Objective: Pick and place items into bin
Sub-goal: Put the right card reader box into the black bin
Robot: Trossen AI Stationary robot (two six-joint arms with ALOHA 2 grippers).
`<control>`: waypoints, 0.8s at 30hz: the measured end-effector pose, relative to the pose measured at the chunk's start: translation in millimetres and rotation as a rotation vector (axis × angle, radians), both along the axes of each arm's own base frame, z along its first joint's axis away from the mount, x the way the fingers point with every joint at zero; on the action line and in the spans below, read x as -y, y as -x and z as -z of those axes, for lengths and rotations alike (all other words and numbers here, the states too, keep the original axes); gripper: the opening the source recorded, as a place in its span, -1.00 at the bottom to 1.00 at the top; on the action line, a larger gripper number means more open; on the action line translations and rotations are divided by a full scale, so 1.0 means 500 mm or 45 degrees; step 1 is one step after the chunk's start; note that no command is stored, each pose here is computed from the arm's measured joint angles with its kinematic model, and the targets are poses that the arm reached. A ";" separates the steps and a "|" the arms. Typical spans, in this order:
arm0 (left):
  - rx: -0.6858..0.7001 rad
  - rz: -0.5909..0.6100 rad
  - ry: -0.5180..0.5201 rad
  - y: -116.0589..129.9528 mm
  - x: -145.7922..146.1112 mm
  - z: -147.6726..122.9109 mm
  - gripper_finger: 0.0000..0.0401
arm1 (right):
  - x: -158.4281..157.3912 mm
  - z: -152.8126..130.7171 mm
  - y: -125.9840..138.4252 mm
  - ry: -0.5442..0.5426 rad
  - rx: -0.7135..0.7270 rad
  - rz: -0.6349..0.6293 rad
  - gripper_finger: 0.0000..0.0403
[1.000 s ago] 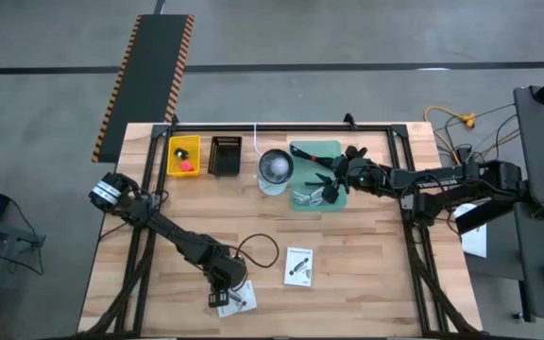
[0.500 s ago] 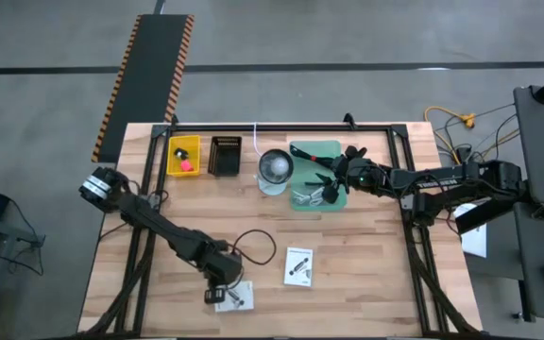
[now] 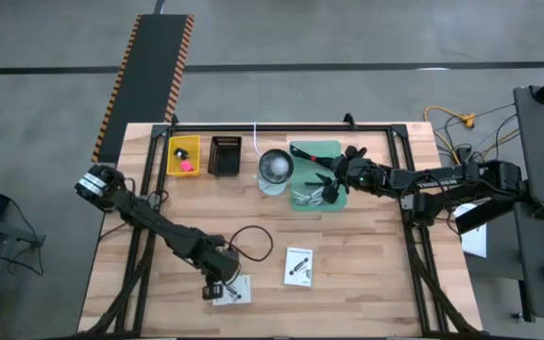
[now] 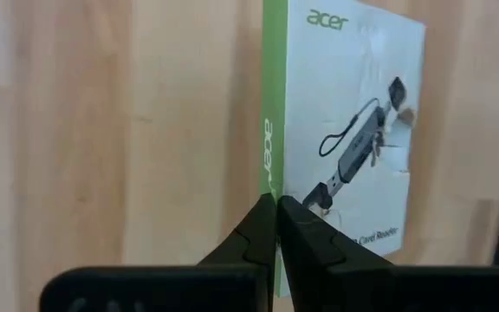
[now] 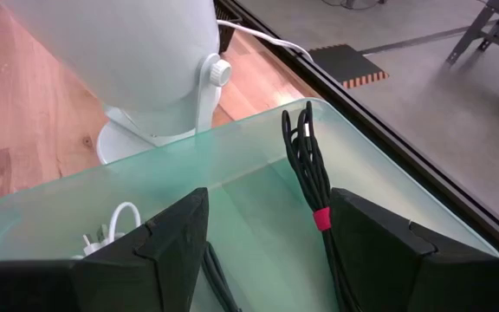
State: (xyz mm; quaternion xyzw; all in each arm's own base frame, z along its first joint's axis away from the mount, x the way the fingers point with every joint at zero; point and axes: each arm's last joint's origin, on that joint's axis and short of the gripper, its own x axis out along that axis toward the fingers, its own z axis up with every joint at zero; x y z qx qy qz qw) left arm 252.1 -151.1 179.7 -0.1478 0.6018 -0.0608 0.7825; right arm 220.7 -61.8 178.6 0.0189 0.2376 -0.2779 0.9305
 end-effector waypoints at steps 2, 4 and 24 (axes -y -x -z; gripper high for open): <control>-0.005 -0.023 -0.038 0.001 -0.005 0.001 -1.00 | 0.000 0.000 0.000 0.000 0.000 0.000 0.12; -0.037 -0.094 -0.078 0.004 -0.014 0.004 -1.00 | 0.000 0.000 0.000 0.000 0.000 -0.001 0.12; -0.105 -0.161 -0.126 0.014 -0.045 0.017 -1.00 | 0.000 0.000 0.000 0.000 0.001 0.000 0.12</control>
